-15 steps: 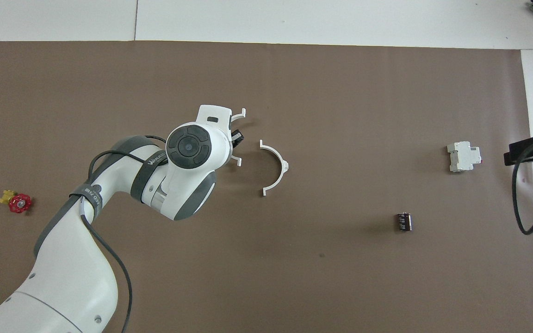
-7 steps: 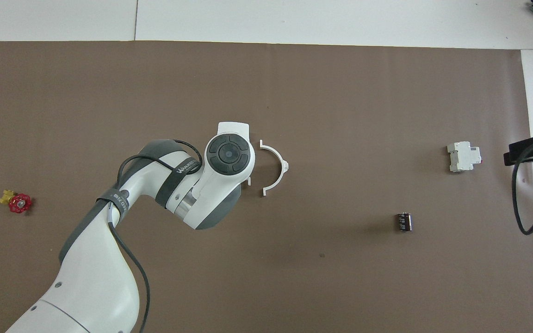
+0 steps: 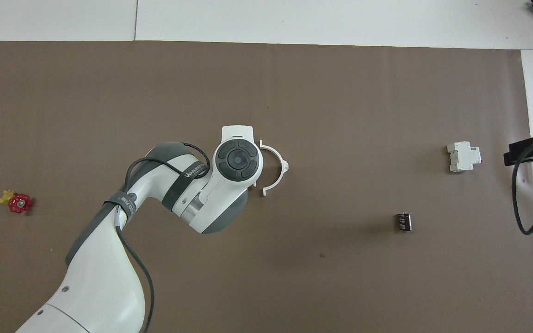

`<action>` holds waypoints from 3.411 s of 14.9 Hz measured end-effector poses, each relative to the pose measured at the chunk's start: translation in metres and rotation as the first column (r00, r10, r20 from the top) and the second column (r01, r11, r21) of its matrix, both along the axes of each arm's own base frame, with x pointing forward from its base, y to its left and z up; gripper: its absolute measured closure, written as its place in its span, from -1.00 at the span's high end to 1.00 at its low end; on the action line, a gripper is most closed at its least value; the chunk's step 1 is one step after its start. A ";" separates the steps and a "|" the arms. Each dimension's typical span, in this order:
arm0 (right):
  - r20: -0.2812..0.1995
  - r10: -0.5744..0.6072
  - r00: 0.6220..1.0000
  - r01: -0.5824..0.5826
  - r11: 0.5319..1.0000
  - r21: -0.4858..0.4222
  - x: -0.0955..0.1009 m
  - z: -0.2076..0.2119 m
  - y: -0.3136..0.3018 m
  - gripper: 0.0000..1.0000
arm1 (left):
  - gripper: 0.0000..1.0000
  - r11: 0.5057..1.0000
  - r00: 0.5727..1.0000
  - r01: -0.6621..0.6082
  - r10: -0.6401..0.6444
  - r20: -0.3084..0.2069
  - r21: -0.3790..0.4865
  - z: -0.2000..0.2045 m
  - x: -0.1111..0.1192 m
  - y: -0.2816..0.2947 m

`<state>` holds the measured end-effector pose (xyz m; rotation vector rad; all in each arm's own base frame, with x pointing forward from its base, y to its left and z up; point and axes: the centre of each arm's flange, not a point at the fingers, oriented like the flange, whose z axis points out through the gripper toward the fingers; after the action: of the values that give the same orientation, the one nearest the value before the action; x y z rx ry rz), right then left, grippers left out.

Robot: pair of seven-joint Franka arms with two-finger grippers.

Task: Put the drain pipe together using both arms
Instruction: 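Align and press the held arc onto the placed arc's open ends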

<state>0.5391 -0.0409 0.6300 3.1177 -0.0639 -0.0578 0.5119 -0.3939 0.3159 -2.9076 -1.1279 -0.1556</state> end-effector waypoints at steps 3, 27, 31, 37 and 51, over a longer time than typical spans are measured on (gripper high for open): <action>0.000 0.000 1.000 0.000 1.000 0.000 0.000 0.000 0.000 1.00 | -0.86 1.000 1.000 0.009 -0.009 0.003 0.000 -0.001 -0.005 -0.005; 0.000 0.000 1.000 0.000 1.000 0.000 0.000 0.000 0.000 1.00 | -0.86 0.999 0.999 0.046 -0.046 0.006 0.003 -0.015 -0.021 -0.013; -0.001 0.000 1.000 0.000 1.000 0.000 0.000 0.000 0.000 1.00 | -0.86 0.999 0.999 0.046 -0.046 0.006 0.003 -0.015 -0.021 -0.013; -0.001 0.000 1.000 0.000 1.000 0.000 0.000 0.000 0.000 1.00 | -0.77 0.999 0.999 0.047 -0.047 0.007 0.002 -0.015 -0.021 -0.013; -0.001 0.000 1.000 0.000 1.000 0.000 0.000 -0.001 0.000 1.00 | 1.00 0.999 0.999 0.047 -0.047 0.006 0.010 -0.014 -0.020 -0.011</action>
<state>0.5391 -0.0409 0.6294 3.1177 -0.0638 -0.0597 0.4918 -0.4053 0.3020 -2.9281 -1.0567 -0.1711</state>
